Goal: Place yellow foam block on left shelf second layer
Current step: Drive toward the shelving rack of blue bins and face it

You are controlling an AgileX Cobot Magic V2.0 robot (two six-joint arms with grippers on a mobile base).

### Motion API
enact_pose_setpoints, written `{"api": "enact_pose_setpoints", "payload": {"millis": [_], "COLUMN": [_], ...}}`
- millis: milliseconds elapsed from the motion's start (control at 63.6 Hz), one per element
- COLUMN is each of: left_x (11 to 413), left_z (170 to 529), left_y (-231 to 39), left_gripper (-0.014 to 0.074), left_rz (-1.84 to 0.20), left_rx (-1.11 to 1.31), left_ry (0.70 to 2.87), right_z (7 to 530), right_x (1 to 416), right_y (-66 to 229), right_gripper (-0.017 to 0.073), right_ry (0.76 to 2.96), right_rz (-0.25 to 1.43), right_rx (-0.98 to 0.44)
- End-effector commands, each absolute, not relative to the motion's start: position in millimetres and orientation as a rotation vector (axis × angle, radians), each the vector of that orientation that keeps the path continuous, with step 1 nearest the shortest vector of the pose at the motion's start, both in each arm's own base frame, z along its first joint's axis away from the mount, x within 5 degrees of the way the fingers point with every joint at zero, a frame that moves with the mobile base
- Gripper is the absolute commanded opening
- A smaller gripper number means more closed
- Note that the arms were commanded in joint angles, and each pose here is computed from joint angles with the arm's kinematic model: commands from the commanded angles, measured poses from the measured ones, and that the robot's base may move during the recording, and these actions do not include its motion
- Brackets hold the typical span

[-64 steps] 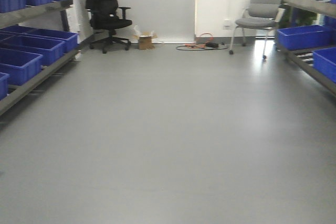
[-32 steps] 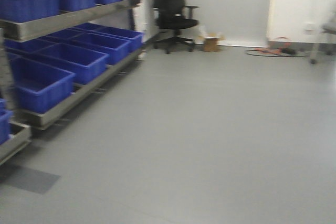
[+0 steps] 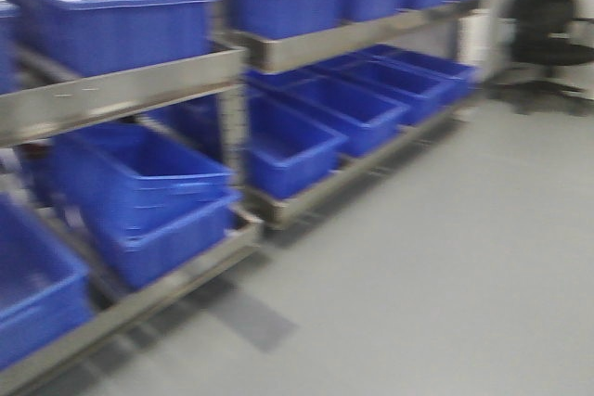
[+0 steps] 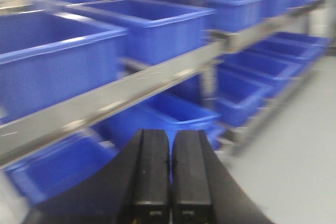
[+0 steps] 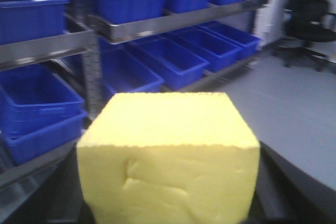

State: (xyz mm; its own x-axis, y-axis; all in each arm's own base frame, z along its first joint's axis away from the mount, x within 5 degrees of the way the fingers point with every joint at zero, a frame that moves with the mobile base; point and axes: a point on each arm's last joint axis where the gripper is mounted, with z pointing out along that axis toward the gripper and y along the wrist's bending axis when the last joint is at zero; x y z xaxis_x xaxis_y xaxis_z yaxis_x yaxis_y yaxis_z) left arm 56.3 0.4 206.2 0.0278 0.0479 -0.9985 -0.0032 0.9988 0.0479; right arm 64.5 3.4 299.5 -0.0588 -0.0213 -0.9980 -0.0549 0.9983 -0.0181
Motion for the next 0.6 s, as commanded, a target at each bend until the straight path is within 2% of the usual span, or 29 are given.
{"api": "enact_pose_setpoints", "payload": {"millis": [0,582], "left_x": [55.3,55.3], "left_z": [206.2,206.2], "left_y": [-0.6,-0.6], "left_gripper": [0.0137,0.0137], "left_rz": [0.023,0.023], "left_rx": [0.035,0.035], "left_ry": [1.466,1.466], "right_z": [317.2,317.2], "right_x": [64.0,64.0], "right_y": [3.0,3.0], "right_gripper": [0.0449,0.0449], "right_ry": [1.514,1.514], "right_rz": [0.015,0.015], "right_rx": [-0.058,-0.058]}}
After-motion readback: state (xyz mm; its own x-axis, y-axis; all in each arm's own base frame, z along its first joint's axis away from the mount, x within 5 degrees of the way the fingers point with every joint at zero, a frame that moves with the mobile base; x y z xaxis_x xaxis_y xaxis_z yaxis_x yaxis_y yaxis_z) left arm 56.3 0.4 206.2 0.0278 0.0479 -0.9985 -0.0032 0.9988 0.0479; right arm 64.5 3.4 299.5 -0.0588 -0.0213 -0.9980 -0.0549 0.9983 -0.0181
